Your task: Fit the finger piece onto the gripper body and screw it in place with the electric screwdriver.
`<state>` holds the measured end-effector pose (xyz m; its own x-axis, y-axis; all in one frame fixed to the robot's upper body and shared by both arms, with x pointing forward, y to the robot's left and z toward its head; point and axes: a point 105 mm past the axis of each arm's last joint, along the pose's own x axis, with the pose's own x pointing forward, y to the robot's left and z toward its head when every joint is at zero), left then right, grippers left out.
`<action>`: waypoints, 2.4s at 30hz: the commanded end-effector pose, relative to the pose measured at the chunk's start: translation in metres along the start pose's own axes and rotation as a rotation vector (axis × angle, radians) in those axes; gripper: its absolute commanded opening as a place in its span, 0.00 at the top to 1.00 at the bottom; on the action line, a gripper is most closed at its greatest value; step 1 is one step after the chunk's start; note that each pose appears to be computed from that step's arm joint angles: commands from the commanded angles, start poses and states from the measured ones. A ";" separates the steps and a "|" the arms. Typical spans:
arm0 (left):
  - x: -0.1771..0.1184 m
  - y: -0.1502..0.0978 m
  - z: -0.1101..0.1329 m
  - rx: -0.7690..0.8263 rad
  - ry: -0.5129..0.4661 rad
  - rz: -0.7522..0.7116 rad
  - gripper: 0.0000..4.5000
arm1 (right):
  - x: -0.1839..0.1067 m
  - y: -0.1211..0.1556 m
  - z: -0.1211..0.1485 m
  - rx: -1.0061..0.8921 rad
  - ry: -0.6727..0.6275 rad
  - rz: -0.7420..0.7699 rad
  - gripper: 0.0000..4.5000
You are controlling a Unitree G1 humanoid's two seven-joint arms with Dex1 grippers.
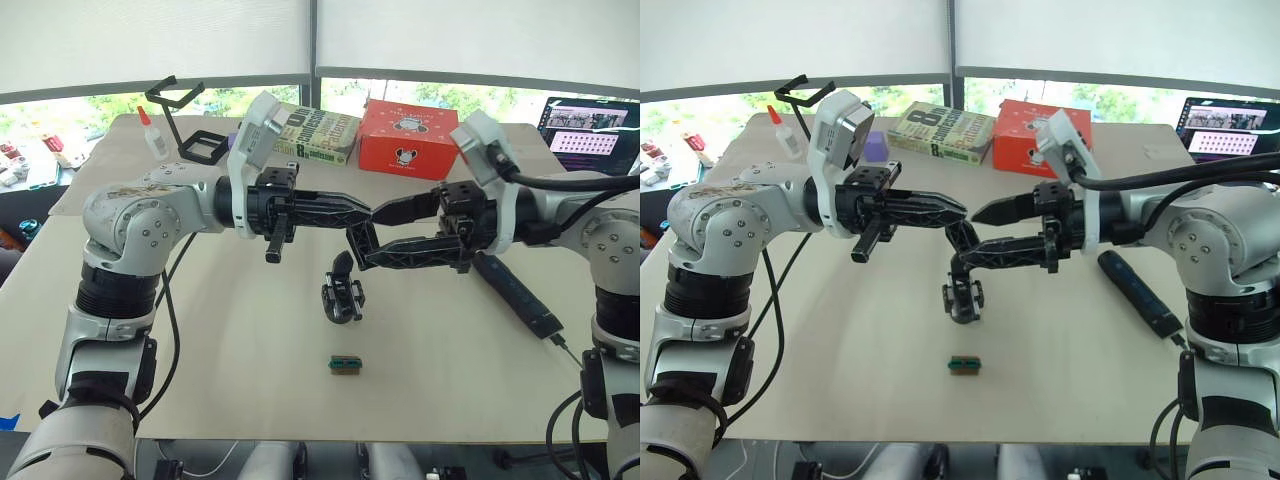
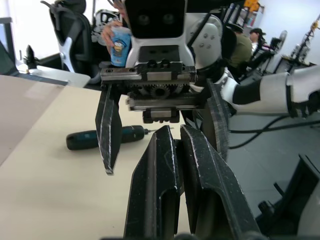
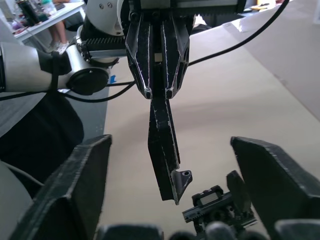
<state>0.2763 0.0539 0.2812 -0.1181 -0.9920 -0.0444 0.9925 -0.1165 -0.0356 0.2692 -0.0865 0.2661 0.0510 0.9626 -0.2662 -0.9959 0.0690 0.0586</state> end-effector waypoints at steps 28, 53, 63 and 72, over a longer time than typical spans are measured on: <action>0.002 0.005 0.011 0.049 0.011 0.044 1.00 | 0.008 0.005 0.008 -0.252 0.089 0.041 0.92; -0.044 0.027 -0.170 0.268 0.424 0.198 0.00 | -0.001 0.010 -0.023 -0.366 0.007 -0.033 0.92; -0.001 0.037 -0.189 0.150 0.273 0.323 0.00 | 0.000 0.012 -0.031 -0.332 0.016 -0.065 0.92; 0.017 0.046 -0.192 0.135 0.229 0.390 0.00 | 0.002 0.014 -0.032 -0.313 0.016 -0.068 0.92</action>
<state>0.3115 0.0431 0.0828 0.2548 -0.9298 -0.2655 0.9646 0.2250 0.1376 0.2581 -0.0926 0.2258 0.1220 0.9474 -0.2959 -0.9720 0.0537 -0.2286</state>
